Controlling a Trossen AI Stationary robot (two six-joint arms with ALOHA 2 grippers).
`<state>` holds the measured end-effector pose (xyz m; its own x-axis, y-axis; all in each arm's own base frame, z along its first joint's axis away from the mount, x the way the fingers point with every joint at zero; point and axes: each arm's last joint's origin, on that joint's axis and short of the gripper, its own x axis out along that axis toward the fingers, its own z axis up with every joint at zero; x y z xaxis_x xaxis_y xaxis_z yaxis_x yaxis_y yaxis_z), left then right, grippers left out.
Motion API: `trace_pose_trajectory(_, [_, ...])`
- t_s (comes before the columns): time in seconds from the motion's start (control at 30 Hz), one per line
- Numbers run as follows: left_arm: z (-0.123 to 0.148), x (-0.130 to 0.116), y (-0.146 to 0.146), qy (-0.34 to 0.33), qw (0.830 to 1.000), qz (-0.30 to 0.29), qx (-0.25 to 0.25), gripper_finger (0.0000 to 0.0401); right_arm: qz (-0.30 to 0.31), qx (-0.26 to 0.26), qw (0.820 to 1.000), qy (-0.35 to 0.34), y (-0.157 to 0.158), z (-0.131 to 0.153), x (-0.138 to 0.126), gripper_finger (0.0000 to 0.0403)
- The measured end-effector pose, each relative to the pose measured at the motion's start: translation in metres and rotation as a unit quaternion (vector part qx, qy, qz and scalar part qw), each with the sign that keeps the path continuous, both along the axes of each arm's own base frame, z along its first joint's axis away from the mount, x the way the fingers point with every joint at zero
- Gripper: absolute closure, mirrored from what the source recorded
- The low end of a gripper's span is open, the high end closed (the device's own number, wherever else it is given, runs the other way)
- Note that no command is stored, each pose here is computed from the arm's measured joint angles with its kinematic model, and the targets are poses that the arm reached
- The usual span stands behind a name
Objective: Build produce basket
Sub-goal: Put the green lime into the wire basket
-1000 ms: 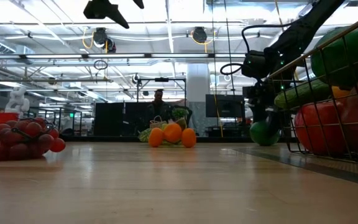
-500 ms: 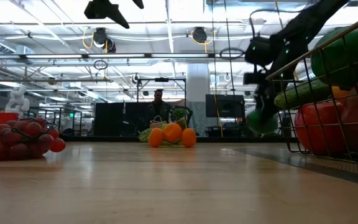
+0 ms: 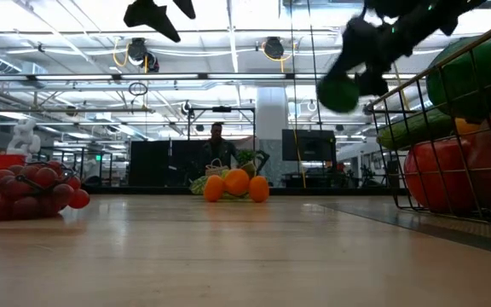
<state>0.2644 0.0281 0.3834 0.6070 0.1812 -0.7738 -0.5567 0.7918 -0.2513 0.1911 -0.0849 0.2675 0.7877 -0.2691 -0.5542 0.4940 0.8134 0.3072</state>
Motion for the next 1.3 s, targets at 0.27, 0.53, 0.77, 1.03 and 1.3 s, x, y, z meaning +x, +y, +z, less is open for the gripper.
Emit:
trace_pose_trajectory(0.27, [0.003, -0.002, 0.001, -0.010, 0.999, -0.049, -0.018, 0.0126, 0.028, 0.096, 0.976, -0.193, 0.040, 0.035, 0.015, 0.0087])
trace_pose_trajectory(0.53, [0.025, -0.004, -0.017, -0.113, 0.985, -0.124, -0.050, 0.0126, 0.036, 0.200, 0.935, -0.290, 0.072, 0.046, 0.036, 0.0087])
trace_pose_trajectory(0.77, [0.051, -0.027, -0.038, -0.193, 0.965, -0.170, -0.039, 0.0126, 0.041, 0.206, 0.894, -0.395, 0.105, 0.052, 0.060, 0.0087])
trace_pose_trajectory(1.03, [0.068, -0.063, -0.053, -0.224, 0.955, -0.194, -0.016, 0.0126, 0.018, 0.194, 0.871, -0.451, 0.133, 0.044, 0.078, 0.0087])
trace_pose_trajectory(1.3, [0.072, -0.076, -0.053, -0.226, 0.952, -0.207, 0.007, 0.0126, 0.026, 0.178, 0.866, -0.466, 0.143, 0.059, 0.089, 0.0087])
